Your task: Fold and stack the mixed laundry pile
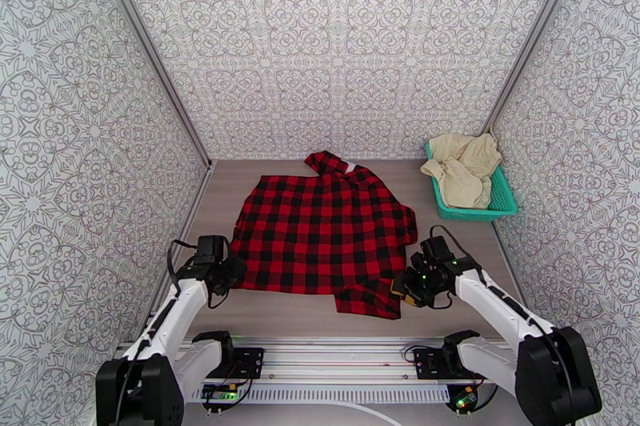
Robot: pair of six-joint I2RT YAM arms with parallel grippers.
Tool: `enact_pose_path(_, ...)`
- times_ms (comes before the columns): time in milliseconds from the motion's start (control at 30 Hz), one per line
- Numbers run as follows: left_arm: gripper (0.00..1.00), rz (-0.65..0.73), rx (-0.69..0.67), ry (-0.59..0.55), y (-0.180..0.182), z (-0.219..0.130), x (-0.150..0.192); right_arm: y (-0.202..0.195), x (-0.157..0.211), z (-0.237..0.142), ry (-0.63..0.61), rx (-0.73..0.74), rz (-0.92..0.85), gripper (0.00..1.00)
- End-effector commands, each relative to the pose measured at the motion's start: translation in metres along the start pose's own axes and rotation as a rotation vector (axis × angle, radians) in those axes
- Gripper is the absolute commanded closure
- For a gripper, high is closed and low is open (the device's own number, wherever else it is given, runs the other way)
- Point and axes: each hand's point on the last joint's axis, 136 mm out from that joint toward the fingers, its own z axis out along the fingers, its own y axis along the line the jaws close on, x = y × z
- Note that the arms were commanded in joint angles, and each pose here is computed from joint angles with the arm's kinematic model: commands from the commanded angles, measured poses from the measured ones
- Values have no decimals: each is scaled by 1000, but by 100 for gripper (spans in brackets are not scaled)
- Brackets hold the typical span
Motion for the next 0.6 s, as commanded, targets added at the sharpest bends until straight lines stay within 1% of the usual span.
enact_pose_path(0, 43, -7, -44, 38, 13, 11, 12, -9, 6, 12, 26, 5, 16, 56)
enact_pose_path(133, 43, -12, -40, 46, 11, 18, 13, -11, 5, 21, 44, -6, 26, 57)
enact_pose_path(267, 52, -29, -20, 40, 9, 30, 14, -10, -1, 26, 28, -12, 27, 59)
enact_pose_path(333, 60, -28, -15, 34, 7, 33, 12, -10, -4, 30, 24, -23, 39, 61)
enact_pose_path(467, 84, -23, -16, 20, 6, 30, 8, -7, -8, 32, 12, -37, 52, 67)
enact_pose_path(567, 98, -17, -5, 13, 5, 23, 8, -7, -8, 31, 4, -40, 53, 72)
